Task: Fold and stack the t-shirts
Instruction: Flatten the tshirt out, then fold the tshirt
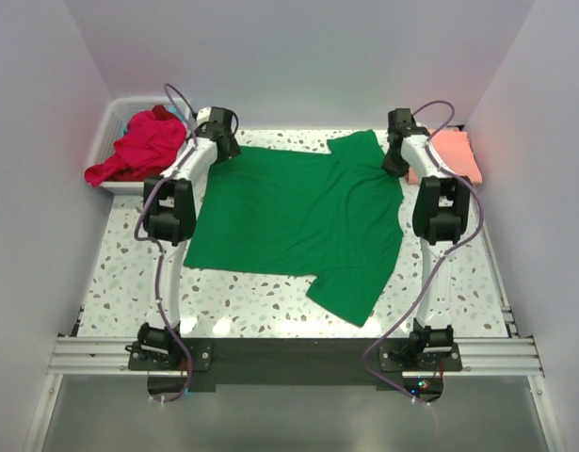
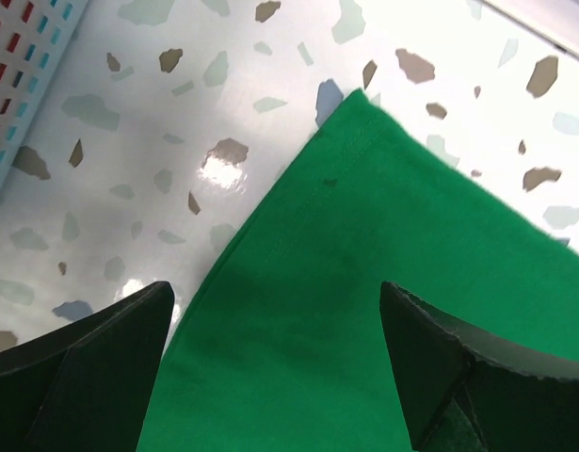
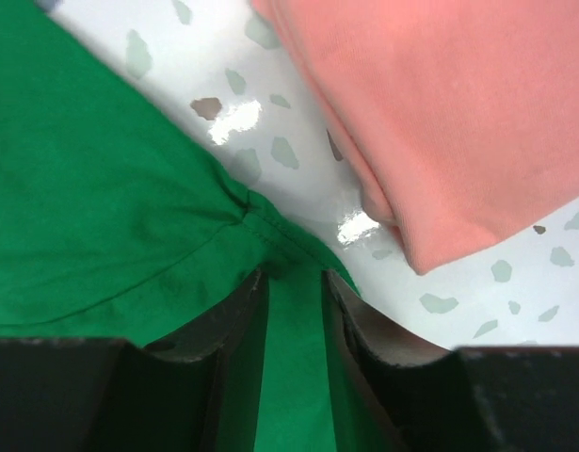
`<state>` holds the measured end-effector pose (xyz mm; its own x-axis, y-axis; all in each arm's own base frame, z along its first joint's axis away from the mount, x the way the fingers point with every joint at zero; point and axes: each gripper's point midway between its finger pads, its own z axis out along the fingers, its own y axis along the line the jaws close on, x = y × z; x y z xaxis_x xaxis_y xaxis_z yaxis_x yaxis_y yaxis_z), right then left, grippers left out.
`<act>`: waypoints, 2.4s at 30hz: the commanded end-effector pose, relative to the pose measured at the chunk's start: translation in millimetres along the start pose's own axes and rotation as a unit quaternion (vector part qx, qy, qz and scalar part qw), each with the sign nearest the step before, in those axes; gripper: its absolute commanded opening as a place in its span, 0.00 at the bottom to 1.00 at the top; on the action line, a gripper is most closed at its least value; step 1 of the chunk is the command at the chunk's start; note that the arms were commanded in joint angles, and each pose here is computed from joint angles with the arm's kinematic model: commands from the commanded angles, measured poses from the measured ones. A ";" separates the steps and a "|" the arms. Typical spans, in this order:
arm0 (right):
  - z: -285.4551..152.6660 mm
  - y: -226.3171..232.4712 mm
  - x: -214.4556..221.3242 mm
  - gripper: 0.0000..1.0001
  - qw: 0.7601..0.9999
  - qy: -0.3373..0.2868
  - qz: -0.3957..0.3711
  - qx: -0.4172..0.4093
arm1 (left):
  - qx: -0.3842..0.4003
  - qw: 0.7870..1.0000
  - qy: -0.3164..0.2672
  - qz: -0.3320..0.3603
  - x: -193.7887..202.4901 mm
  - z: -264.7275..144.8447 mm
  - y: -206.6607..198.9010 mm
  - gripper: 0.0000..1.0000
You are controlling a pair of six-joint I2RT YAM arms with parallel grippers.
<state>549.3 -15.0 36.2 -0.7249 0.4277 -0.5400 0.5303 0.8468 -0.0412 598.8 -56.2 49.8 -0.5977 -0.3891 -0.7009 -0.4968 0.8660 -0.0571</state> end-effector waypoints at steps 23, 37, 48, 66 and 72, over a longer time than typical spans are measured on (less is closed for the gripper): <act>-229.2 -56.2 70.7 0.50 0.986 -0.106 -0.036 -0.119 | 0.036 0.998 0.011 0.054 57.5 -187.0 105.1 0.97; -243.6 -76.6 205.2 0.46 0.985 -0.020 -0.072 -0.154 | -0.020 0.994 0.109 -0.001 169.0 -211.1 185.7 0.85; -234.0 -95.6 245.0 0.37 0.985 0.010 -0.086 -0.146 | -0.024 0.988 0.144 -0.051 201.4 -198.6 203.6 0.58; -233.6 -96.9 264.9 0.33 0.984 0.021 -0.111 -0.137 | -0.054 0.986 0.142 -0.066 206.6 -180.7 215.9 0.36; -230.9 -100.7 273.8 0.33 0.984 0.028 -0.114 -0.136 | -0.076 0.984 0.147 -0.071 214.5 -180.5 225.6 0.36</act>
<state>202.5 93.1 89.9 -0.8411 0.2097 -0.4986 0.1979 0.9772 0.0771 247.6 -10.2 18.8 -0.6964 -0.5663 -0.4408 -0.6184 0.7852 -0.0316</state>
